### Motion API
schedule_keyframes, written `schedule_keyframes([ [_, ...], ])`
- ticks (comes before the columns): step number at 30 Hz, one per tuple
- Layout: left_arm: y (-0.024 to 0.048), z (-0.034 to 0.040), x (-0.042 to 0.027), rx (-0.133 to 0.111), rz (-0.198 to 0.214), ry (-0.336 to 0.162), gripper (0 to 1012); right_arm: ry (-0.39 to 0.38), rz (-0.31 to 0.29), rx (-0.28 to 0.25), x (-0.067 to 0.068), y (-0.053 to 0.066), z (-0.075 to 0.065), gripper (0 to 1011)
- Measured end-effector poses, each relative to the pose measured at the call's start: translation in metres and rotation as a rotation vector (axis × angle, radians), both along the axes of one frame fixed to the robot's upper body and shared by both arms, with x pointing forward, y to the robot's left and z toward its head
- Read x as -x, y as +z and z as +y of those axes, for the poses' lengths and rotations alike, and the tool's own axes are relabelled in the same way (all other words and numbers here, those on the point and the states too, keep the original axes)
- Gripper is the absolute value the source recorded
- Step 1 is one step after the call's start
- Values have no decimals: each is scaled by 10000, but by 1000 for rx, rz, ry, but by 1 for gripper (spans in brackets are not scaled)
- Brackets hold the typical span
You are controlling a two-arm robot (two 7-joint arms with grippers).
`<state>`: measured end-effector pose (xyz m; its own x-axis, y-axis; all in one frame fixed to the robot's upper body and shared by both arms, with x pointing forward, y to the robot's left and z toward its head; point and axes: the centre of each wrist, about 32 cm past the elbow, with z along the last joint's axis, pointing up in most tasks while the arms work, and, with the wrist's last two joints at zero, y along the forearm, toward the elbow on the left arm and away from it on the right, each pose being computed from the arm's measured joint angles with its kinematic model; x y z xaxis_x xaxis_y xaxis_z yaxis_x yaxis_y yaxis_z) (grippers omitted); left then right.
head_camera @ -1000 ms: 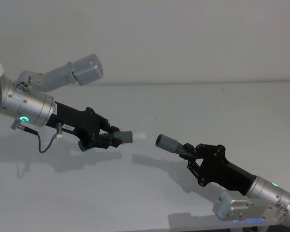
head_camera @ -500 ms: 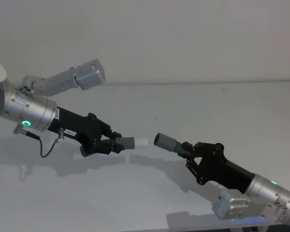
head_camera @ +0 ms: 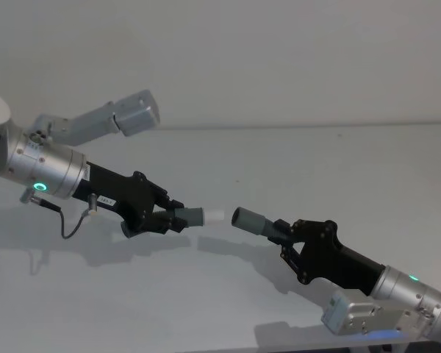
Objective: Use both hands to pick up one end of the pipe from the table, align the ends, and insert them.
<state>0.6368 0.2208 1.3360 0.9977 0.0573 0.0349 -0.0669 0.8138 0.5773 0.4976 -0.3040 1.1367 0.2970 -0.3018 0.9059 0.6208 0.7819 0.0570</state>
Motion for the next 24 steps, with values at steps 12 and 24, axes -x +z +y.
schedule_keyframes([
  [12,6,-23,-49,3,-3,-6,327,12,3,5,-27,-23,-10,158],
  [24,14,-92,-93,6,0,-28,327,21,-3,4,-64,-39,-6,158],
])
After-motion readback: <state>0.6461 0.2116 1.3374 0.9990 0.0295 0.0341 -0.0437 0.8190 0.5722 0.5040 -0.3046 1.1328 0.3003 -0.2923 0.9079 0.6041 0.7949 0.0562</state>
